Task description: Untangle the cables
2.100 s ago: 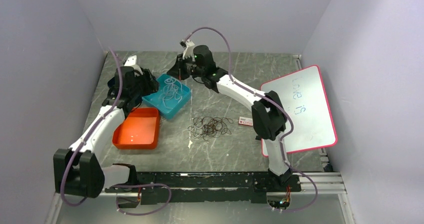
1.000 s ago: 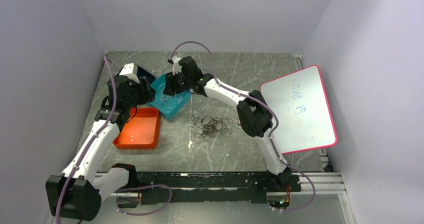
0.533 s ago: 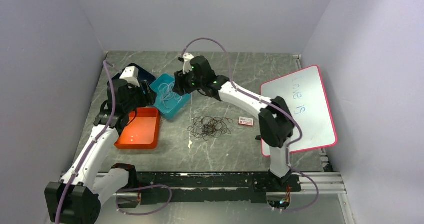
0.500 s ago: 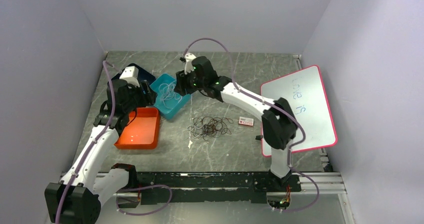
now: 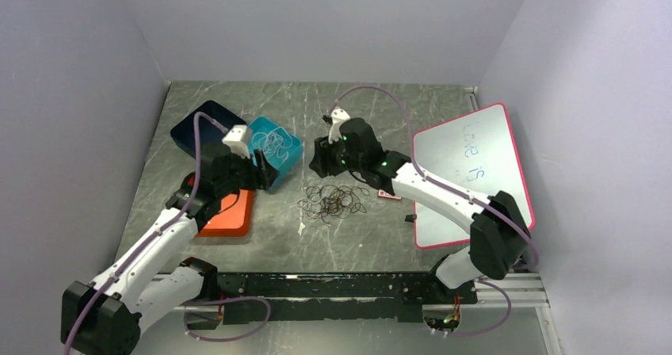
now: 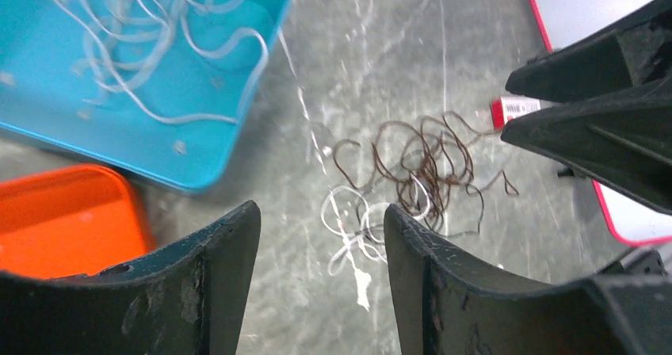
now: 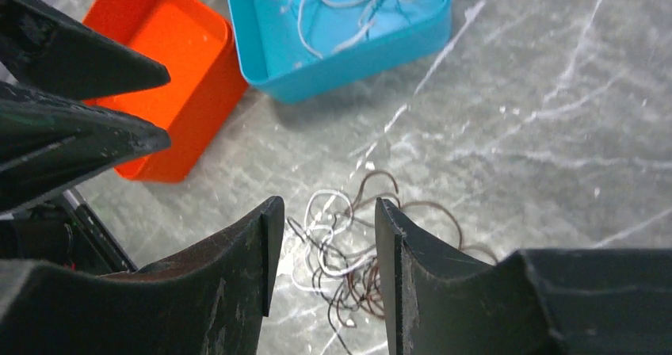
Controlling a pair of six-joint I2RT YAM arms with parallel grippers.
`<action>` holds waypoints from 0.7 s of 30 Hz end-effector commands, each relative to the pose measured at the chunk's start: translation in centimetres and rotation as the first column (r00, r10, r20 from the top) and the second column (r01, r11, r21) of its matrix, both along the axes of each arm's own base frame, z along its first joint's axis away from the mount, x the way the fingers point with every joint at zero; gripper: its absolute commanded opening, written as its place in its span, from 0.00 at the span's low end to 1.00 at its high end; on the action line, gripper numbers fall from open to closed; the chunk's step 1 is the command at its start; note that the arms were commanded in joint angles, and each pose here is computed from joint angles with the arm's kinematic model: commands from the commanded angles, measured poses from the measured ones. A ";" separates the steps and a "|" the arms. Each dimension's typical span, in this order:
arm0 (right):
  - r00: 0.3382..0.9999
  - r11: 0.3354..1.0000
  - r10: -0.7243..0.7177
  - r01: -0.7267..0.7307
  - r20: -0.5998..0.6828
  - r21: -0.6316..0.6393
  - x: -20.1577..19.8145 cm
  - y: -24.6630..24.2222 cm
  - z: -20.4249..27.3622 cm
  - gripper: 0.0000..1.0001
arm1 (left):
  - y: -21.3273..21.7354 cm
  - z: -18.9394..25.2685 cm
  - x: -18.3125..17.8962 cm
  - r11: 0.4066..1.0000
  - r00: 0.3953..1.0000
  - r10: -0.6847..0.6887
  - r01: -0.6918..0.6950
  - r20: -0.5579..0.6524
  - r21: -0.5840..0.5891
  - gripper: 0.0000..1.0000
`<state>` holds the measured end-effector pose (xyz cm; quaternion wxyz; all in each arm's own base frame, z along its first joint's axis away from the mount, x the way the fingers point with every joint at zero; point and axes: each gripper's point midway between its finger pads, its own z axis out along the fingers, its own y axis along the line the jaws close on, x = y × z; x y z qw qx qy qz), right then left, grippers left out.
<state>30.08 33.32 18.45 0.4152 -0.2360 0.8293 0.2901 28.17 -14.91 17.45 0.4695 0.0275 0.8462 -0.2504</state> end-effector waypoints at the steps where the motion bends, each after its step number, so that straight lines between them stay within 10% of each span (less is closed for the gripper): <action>1: 0.998 0.999 -0.028 0.028 -0.052 0.014 -1.6 -1.4 -1.1 0.49 | -2.1 -3.0 -1.8 0.998 0.995 -0.024 0.018 -0.092 -0.062 0.63; 21: 0.993 0.993 -0.040 0.051 -0.113 0.102 -4.2 -2.4 -1.5 0.46 | -6.0 -13.2 -4.4 0.982 0.941 -0.183 0.189 -0.285 -0.004 0.47</action>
